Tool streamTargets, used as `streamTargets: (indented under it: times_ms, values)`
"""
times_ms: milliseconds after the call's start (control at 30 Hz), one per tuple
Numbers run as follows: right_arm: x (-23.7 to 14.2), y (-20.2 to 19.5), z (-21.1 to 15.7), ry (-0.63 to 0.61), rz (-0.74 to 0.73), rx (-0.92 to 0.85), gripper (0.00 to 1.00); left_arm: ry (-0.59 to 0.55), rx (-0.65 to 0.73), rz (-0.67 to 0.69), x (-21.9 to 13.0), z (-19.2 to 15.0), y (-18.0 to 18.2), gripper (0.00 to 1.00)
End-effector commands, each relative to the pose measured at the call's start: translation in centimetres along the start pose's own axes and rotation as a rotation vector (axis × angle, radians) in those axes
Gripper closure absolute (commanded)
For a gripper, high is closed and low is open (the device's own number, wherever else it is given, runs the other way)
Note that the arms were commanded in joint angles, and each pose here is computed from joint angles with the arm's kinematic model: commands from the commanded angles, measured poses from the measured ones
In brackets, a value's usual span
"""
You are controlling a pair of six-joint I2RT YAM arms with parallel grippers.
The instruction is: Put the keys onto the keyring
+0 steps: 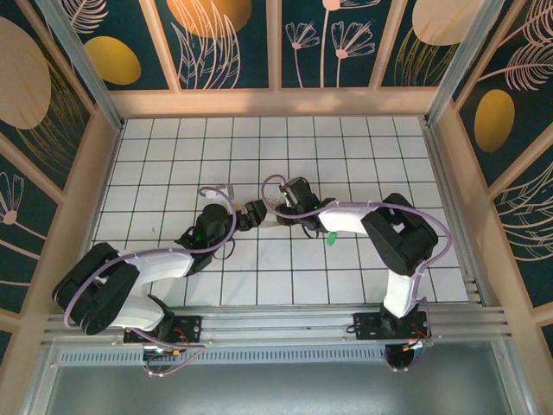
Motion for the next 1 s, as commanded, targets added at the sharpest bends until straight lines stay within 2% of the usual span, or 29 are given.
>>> streamTargets:
  times_ms: [0, 267, 467, 633, 800, 967]
  values:
    - [0.4, -0.1, 0.3, 0.01, -0.054, -0.032, 0.6, -0.005, 0.003, -0.018, -0.1, -0.1, -0.2, 0.01]
    - [0.8, -0.1, 0.2, 0.013, -0.073, -0.04, 0.64, -0.006, 0.003, -0.018, -0.1, -0.1, -0.2, 0.01]
    - [0.9, -0.1, 0.3, 0.011, -0.08, -0.046, 0.7, -0.006, 0.002, -0.018, -0.1, -0.1, -0.2, 0.01]
    - [0.8, 0.0, 0.4, 0.011, -0.078, -0.052, 0.78, -0.007, 0.002, -0.021, -0.1, -0.1, -0.2, 0.01]
    - [0.6, 0.0, 0.5, 0.011, -0.077, -0.061, 1.0, -0.006, 0.003, -0.019, -0.1, -0.1, -0.2, 0.01]
    - [-0.6, 0.2, 1.6, -0.018, -0.058, -0.079, 1.0, -0.021, -0.007, -0.004, -0.1, 0.2, -0.2, 0.01]
Point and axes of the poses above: each hand's point on the last joint's axis, 136 mm out from that joint toward the fingers, its own x axis out along the fingers, its own y axis along the line the jaws close on, z = x × y, the point moved 8 cm from there along -x, back along the fingers, and after that the axes turned 10 degrees about -x, right-handed, at the moved point
